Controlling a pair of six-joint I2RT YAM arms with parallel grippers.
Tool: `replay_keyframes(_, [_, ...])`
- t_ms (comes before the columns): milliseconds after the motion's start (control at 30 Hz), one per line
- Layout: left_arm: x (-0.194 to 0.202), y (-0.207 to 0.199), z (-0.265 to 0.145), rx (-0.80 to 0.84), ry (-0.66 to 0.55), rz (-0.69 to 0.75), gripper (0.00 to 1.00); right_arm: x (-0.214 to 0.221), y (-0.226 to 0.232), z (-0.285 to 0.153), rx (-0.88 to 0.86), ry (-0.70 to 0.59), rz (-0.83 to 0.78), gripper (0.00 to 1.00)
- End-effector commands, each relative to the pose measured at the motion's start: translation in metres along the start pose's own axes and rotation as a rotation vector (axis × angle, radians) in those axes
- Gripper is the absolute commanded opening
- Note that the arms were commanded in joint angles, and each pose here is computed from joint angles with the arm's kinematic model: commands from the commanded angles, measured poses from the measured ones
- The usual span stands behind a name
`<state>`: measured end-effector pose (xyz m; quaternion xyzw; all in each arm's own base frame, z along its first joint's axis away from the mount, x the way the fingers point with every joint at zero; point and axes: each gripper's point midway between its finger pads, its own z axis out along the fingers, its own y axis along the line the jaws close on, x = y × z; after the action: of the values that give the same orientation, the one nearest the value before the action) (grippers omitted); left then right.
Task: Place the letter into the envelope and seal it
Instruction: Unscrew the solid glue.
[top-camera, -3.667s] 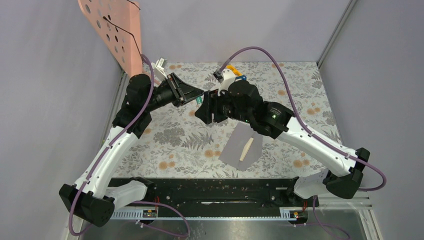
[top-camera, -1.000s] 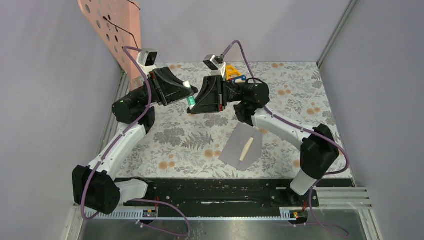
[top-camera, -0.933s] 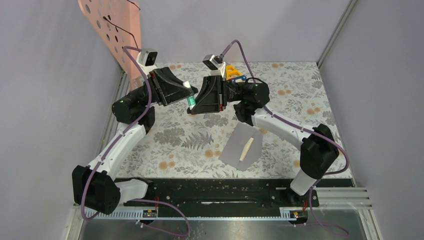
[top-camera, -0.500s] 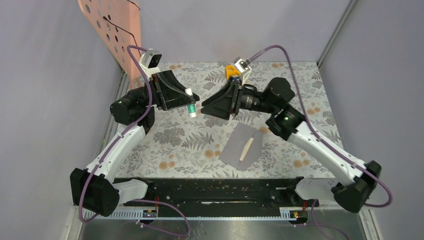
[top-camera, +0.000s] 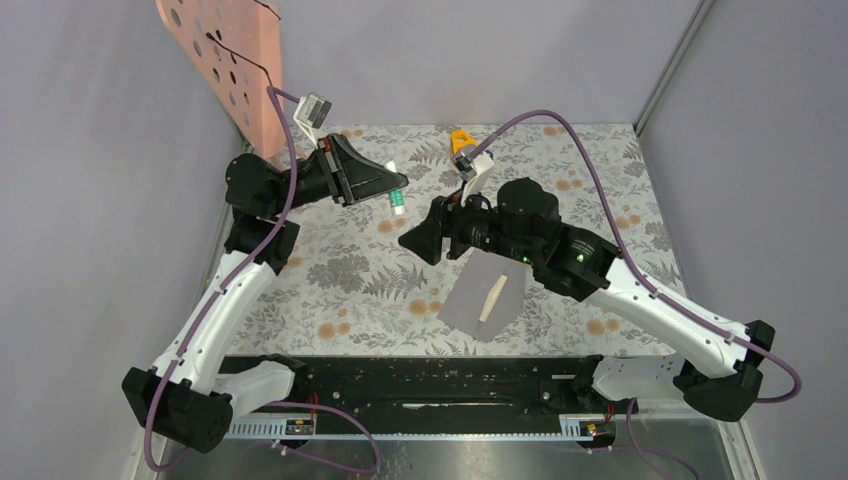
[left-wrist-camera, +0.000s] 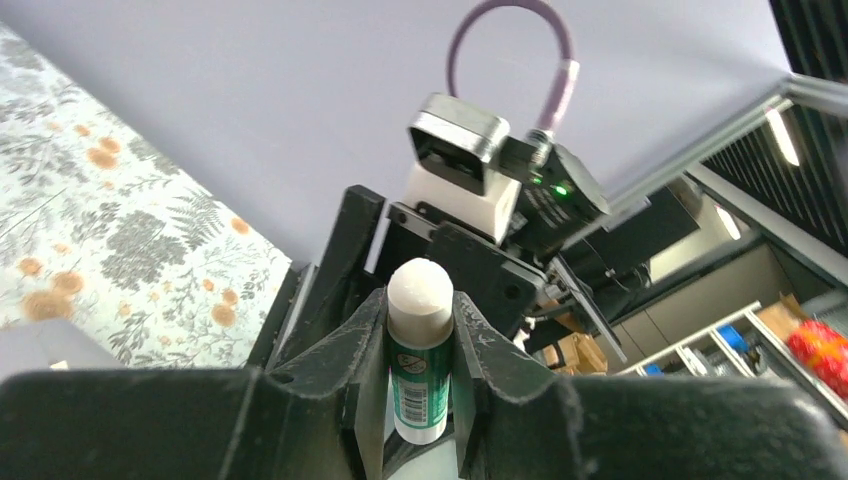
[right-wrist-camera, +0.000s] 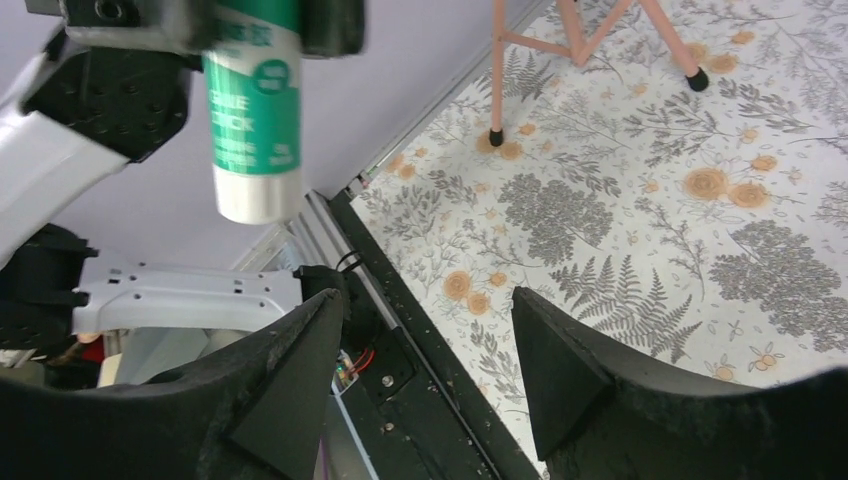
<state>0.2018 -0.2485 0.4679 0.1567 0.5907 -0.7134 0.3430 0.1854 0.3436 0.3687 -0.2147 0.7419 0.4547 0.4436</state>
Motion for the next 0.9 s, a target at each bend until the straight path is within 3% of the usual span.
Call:
replay_keyframes(0, [-0.01,0.012,-0.003,-0.135,-0.07,0.033,0.0,-0.023,0.006,0.004,0.039,-0.054,-0.051,0.7])
replay_keyframes(267, [-0.013,0.025,-0.007,-0.199,-0.126,-0.007,0.0,-0.035,0.018,0.024,0.011,-0.075,-0.024,0.71])
replay_keyframes(567, [-0.013,0.03,-0.006,-0.209,-0.125,-0.008,0.0,-0.044,0.024,0.024,-0.006,-0.111,-0.02,0.55])
replay_keyframes(867, [-0.013,0.029,-0.007,-0.21,-0.126,-0.002,0.0,-0.051,0.028,0.028,-0.014,-0.124,-0.006,0.55])
